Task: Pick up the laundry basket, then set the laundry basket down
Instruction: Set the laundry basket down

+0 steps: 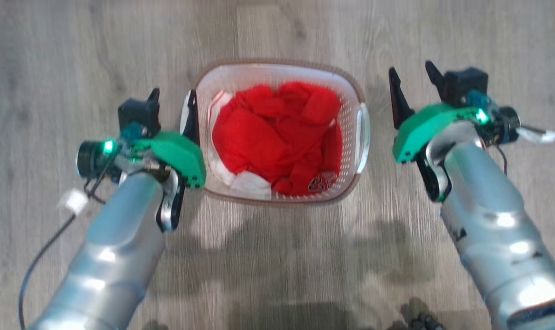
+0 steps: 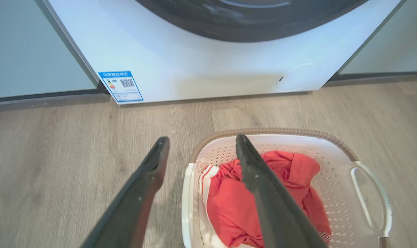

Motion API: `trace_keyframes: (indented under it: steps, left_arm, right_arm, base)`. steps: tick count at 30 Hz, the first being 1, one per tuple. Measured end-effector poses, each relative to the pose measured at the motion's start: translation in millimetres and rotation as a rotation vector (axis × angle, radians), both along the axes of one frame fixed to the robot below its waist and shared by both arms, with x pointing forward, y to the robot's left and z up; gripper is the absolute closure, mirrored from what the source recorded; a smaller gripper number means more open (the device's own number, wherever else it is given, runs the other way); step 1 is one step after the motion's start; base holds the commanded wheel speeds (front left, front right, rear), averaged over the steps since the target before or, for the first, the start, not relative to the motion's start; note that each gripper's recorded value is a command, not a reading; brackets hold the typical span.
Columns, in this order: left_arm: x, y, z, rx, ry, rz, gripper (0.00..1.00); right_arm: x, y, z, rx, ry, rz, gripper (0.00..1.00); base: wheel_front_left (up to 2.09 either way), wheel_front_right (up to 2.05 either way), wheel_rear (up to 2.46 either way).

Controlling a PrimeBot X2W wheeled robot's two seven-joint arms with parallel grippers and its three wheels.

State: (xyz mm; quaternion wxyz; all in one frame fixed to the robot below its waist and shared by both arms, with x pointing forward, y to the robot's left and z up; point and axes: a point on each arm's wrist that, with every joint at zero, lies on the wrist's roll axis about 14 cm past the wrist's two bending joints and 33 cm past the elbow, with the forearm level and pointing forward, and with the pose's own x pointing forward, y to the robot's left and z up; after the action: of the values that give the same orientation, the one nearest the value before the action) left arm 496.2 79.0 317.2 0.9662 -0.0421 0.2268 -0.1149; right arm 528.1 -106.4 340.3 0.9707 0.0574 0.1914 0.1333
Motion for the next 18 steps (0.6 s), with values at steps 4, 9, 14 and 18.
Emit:
trace_keyframes:
  steps: [4, 9, 14, 18]
  left_arm:
    - [-10.5, 8.2, 24.1, -0.006, -0.061, 0.032, 0.00]
    - [-35.8, 22.5, 55.4, -0.003, -0.139, 0.079, 0.00]
    - [-61.3, 31.7, 82.1, -0.001, -0.206, 0.103, 0.00]
    - [-80.1, 37.0, 101.6, -0.007, -0.256, 0.126, 0.00]
  right_arm:
    - [-11.7, -2.9, 25.2, 0.016, -0.059, -0.016, 0.00]
    - [-37.3, -5.6, 59.6, 0.042, -0.136, -0.033, 0.00]
    - [-65.2, -12.0, 85.2, 0.054, -0.193, -0.055, 0.00]
    - [-86.3, -16.9, 105.1, 0.067, -0.242, -0.074, 0.00]
  base:
    - [0.00, 0.00, 0.00]
    - [0.00, 0.00, 0.00]
    - [0.00, 0.00, 0.00]
    - [0.00, 0.00, 0.00]
